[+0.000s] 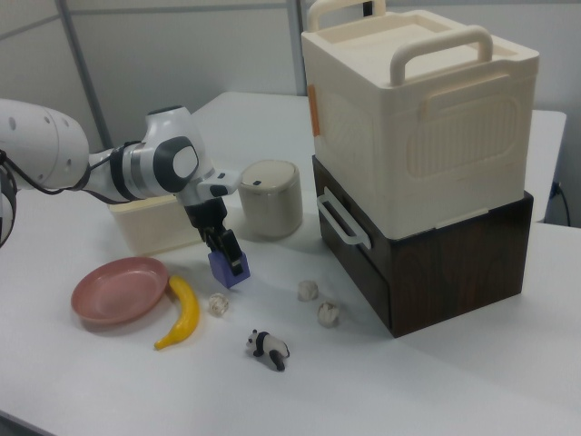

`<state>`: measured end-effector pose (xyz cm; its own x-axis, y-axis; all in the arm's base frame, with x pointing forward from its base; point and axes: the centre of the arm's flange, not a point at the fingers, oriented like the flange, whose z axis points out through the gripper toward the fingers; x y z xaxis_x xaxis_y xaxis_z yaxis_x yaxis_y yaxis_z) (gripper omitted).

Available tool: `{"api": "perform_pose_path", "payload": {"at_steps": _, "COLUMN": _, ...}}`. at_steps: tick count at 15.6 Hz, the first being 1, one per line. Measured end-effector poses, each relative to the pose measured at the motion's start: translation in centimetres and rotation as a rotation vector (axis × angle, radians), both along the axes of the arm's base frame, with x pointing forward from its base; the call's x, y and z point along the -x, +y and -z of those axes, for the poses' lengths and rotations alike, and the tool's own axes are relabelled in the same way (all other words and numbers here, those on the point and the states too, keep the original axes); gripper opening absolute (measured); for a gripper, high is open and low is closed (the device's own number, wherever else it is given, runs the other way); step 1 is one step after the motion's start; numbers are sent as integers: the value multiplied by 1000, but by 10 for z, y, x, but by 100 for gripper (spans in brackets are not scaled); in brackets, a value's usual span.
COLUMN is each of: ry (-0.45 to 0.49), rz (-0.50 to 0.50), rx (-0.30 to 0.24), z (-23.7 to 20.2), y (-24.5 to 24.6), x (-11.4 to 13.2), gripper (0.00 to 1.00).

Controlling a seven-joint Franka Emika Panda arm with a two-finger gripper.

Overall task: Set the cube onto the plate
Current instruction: 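Lower the gripper over the purple cube and close on it, then lift the purple cube and carry it over the pink plate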

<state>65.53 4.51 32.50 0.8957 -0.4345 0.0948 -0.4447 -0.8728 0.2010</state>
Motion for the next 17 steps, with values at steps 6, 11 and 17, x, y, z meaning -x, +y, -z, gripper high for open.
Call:
{"api": "perform_pose_path", "payload": {"at_steps": 6, "ry": 7, "rz": -10, "rx": 3, "z": 7, "y": 6, "x": -1, "gripper": 76}}
{"api": "perform_pose_path", "payload": {"at_steps": 11, "ry": -50, "rz": -9, "rx": 0, "z": -38, "y": 7, "x": -2, "gripper": 57}}
{"api": "perform_pose_path", "payload": {"at_steps": 17, "ry": 66, "rz": -124, "rx": 5, "z": -80, "y": 64, "x": 32, "gripper": 57}}
